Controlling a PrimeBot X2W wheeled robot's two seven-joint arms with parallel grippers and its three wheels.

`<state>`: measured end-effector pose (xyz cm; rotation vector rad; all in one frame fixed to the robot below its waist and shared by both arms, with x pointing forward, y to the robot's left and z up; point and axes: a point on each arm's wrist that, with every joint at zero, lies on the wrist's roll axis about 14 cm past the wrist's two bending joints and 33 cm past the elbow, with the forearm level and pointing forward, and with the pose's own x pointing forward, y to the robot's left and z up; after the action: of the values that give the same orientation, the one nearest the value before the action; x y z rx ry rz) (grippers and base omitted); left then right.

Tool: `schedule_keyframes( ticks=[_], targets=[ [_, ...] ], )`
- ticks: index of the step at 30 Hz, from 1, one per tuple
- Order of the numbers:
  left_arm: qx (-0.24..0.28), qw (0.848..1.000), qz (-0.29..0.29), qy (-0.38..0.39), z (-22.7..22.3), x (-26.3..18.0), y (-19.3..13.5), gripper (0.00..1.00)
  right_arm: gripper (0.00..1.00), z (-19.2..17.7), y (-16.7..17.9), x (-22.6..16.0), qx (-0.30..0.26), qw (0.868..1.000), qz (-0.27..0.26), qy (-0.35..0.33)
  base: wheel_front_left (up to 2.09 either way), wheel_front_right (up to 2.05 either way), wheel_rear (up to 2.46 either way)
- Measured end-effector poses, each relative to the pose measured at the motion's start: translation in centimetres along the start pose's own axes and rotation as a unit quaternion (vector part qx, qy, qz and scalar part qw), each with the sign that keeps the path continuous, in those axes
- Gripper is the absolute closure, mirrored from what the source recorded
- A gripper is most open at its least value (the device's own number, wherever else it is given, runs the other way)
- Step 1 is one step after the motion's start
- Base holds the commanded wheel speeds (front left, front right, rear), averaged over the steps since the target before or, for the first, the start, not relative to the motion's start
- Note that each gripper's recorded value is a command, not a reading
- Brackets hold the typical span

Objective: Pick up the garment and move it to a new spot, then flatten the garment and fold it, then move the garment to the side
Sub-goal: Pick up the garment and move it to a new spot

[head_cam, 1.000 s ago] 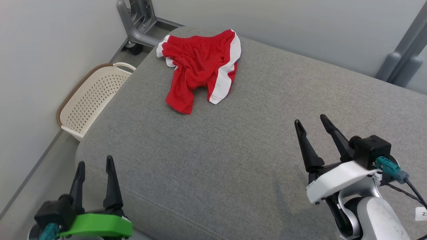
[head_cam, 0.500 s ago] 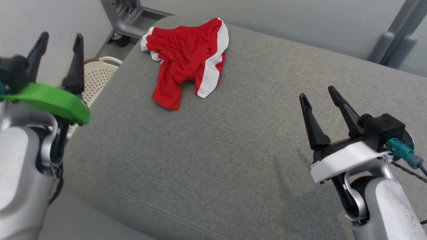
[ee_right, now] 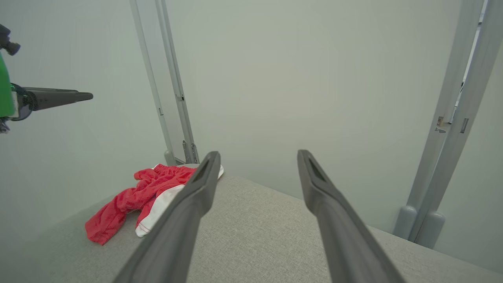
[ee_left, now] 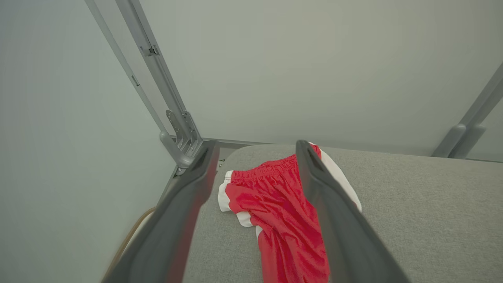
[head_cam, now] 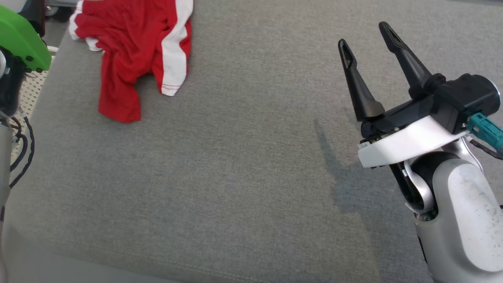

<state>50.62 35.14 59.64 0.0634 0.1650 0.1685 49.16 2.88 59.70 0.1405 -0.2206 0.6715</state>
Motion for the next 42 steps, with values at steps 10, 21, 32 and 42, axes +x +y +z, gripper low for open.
schedule_keyframes(
  ticks=[10, 21, 32, 42],
  targets=[
    [-0.017, 0.987, -0.058, 0.147, -10.5, 7.2, -5.5, 0.00, 0.00, -4.5, -7.1, -2.3, -0.017, 0.996, -0.077, 0.045, 0.00, 0.00, 0.00],
    [-0.029, 0.948, -0.083, 0.306, -22.2, 8.5, -9.2, 0.00, 0.00, -8.9, -10.5, -4.7, -0.019, 0.988, -0.116, 0.096, 0.00, 0.00, 0.00],
    [0.013, 0.954, -0.058, 0.292, -22.5, 7.7, -6.9, 1.00, 0.00, -7.5, -10.8, -5.0, -0.027, 0.988, -0.125, 0.085, 0.00, 0.00, 0.00],
    [0.047, 0.976, -0.071, 0.199, -16.3, 8.3, -6.3, 1.00, 0.00, -5.1, -10.5, -5.7, -0.029, 0.988, -0.137, 0.064, 0.00, 0.00, 0.00]
  ],
)
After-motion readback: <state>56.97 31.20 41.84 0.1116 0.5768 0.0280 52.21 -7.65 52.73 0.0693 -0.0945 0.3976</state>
